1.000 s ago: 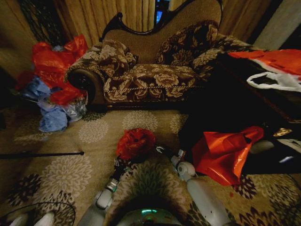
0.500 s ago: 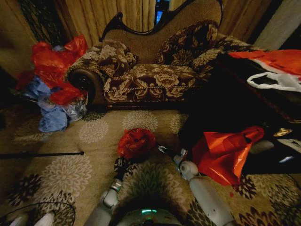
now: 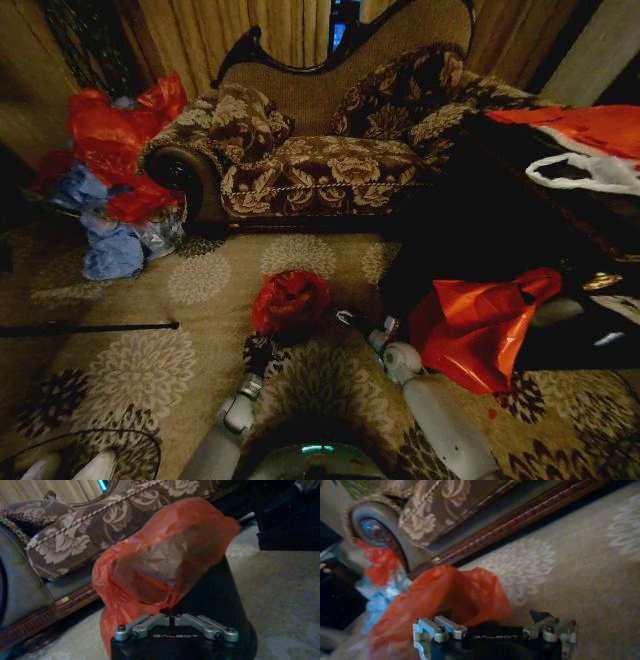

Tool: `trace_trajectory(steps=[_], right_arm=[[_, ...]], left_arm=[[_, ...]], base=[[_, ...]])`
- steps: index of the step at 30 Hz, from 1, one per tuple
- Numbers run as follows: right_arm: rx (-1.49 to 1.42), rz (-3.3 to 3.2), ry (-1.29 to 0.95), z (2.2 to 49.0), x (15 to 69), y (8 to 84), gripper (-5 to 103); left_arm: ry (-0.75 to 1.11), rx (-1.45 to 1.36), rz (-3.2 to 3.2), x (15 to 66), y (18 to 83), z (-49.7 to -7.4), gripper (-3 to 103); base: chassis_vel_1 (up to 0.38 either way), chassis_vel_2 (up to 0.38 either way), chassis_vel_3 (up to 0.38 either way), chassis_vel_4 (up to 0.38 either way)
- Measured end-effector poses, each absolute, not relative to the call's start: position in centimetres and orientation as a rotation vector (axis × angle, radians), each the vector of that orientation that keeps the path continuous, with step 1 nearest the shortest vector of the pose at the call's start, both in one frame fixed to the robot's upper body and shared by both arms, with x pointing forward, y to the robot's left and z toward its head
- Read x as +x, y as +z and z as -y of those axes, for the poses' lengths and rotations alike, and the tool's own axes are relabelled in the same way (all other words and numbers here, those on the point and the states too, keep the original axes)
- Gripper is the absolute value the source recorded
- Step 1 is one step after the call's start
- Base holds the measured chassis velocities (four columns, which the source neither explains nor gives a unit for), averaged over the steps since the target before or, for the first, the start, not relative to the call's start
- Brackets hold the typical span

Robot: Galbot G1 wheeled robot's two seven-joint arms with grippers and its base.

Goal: Place a garbage bag over the trash bin.

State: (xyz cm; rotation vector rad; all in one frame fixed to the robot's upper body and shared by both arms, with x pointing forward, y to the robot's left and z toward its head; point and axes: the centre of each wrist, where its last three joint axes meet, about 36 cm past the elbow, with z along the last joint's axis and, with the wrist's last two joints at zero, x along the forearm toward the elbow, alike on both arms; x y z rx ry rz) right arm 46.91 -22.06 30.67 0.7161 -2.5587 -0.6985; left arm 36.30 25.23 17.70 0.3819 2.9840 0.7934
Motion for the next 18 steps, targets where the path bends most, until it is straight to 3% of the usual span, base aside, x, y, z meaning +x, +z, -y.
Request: trace_trajectory(steps=[18], right_arm=[[0.904, 2.367, -0.966, 18.9, 48.5, 27.9, 100]], left_arm=[[0.804, 0.423, -2.963, 34.5, 18.4, -24.8, 0]], base=[[0.0, 0.0, 0.0, 0.0]])
